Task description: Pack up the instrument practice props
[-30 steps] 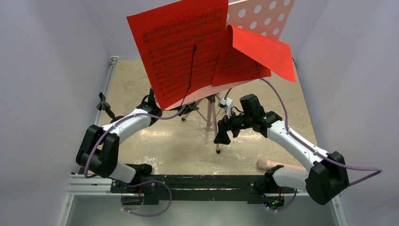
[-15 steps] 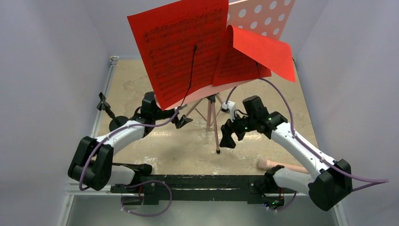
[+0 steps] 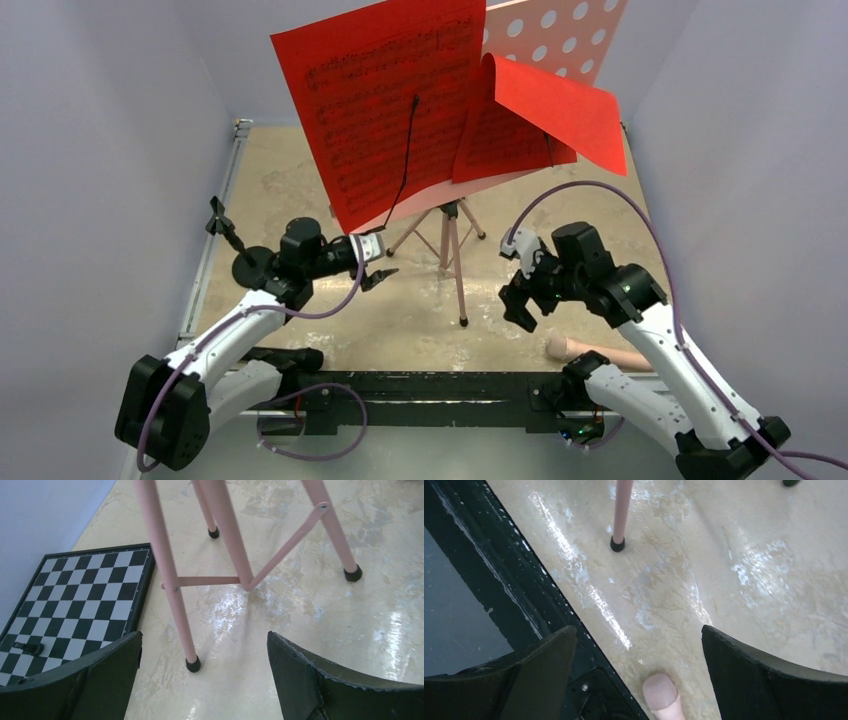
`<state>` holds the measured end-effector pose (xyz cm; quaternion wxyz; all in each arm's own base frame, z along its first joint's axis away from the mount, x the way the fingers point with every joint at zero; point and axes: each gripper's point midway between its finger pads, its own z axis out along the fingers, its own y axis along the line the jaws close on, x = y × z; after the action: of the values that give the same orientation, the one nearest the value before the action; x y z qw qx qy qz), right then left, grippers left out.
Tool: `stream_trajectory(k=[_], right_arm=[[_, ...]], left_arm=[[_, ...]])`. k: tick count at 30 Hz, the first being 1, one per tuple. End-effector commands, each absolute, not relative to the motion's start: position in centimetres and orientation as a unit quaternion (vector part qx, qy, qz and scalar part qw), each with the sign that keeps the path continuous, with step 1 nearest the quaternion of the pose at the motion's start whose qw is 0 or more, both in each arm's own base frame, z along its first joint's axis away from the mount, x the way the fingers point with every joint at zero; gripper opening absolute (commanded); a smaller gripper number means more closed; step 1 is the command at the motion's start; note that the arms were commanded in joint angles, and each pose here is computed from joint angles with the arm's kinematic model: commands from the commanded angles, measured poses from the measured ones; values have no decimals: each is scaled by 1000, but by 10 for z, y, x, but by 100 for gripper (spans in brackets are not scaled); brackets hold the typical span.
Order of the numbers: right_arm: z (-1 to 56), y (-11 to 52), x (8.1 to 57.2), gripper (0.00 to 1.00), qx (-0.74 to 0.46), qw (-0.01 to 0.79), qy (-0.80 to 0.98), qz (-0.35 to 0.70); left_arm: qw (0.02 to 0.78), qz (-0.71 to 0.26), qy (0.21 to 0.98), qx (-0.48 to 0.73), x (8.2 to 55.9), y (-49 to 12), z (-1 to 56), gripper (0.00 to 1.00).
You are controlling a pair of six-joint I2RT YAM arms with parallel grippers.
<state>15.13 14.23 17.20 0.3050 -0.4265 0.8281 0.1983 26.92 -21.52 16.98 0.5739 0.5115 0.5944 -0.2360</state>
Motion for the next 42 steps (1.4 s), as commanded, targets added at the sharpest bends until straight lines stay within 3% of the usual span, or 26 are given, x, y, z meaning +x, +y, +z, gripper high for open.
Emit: stream_trajectory(k=[1, 9, 15, 21, 25, 33, 42], right_arm=[[204, 108, 150, 99, -395, 337, 846, 122], [305, 58, 119, 95, -484, 452, 749, 22], [402, -2, 128, 81, -386, 567, 715, -136], [482, 1, 144, 87, -371, 642, 647, -179], [531, 12, 157, 86, -372, 698, 579, -199], [576, 39, 174, 77, -426, 743, 447, -257], [580, 82, 188, 62, -478, 758, 400, -192]], left_arm=[[551, -237, 574, 558, 238, -221, 165, 100], [498, -269, 579, 587, 193, -239, 170, 98], [499, -247, 597, 577, 202, -234, 178, 96], [477, -270, 589, 594, 183, -231, 161, 95], [477, -256, 580, 609, 187, -231, 163, 95], [498, -243, 588, 590, 205, -236, 169, 95], [509, -247, 591, 575, 205, -237, 177, 96]])
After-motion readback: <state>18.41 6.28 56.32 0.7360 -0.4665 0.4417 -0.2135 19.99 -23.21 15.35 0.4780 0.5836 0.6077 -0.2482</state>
